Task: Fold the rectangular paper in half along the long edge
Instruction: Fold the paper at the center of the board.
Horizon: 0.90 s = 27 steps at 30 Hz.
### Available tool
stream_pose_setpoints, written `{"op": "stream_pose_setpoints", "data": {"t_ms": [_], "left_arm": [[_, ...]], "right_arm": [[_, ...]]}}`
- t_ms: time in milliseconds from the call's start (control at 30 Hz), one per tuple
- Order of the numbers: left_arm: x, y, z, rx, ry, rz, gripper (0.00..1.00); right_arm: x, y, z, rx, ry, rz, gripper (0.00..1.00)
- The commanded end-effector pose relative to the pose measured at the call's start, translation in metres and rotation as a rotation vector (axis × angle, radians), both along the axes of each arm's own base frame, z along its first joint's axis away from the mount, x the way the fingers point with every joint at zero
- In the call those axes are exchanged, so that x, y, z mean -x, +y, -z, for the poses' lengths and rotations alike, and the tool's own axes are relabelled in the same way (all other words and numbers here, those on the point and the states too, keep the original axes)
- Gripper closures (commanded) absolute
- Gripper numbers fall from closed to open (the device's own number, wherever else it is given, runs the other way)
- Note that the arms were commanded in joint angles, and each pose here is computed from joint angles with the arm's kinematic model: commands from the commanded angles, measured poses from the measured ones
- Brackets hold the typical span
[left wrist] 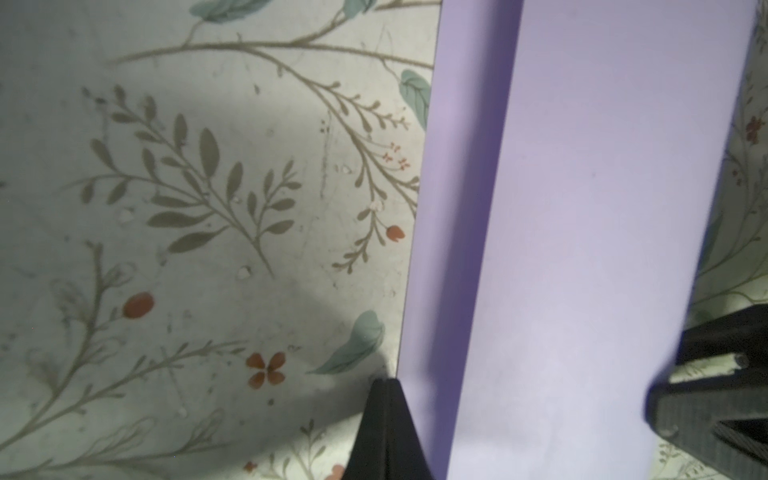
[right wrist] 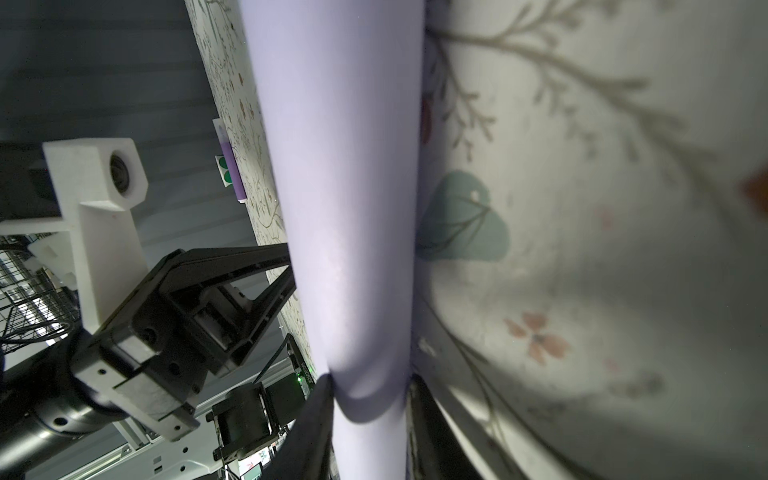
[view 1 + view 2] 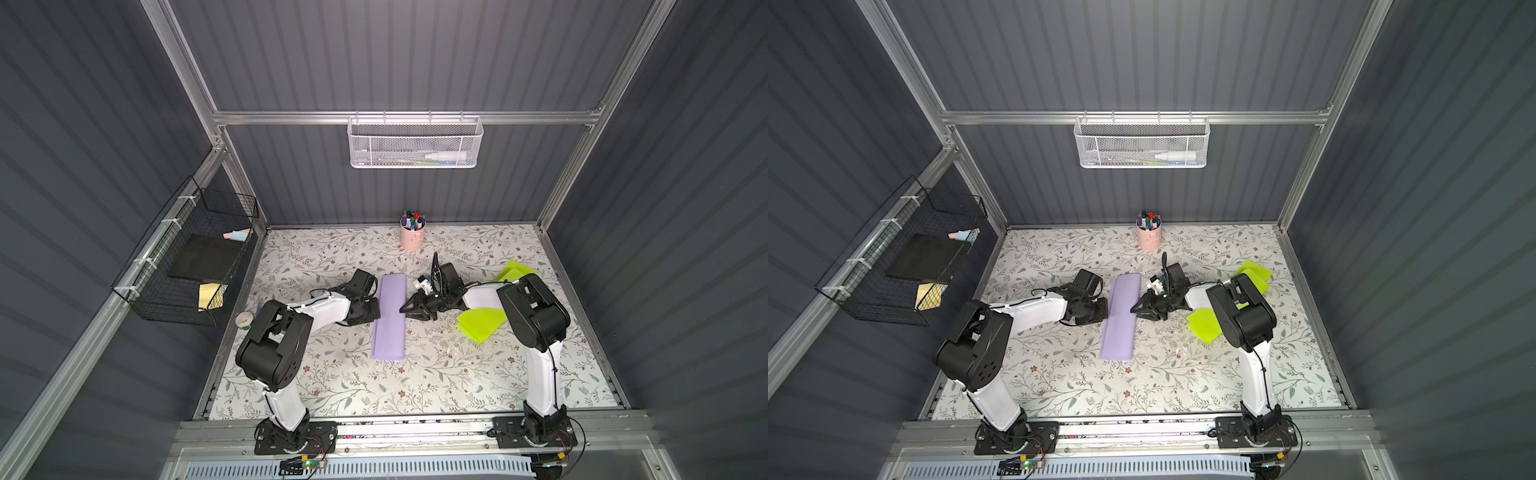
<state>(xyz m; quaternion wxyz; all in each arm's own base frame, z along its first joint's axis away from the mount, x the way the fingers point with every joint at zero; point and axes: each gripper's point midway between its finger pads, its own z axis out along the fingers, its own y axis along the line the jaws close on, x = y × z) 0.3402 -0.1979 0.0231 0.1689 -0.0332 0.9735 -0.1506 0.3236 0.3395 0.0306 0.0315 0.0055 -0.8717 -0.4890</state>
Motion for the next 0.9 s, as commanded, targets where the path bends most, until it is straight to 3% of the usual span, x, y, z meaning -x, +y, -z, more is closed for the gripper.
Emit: {"op": "stream_pose_setpoints", "data": {"t_ms": [0,867], "left_arm": [[0.016,0.007,0.024,-0.033,0.071,0.006,0.98],[0.018,0.006,0.027,-0.027,0.077,0.01,0.99]], "right_arm": [[-0.001,0.004,0.004,0.018,-0.003,-0.018,0.68],[0.0,0.018,0.013,0.106,0.009,-0.081,0.68]]}}
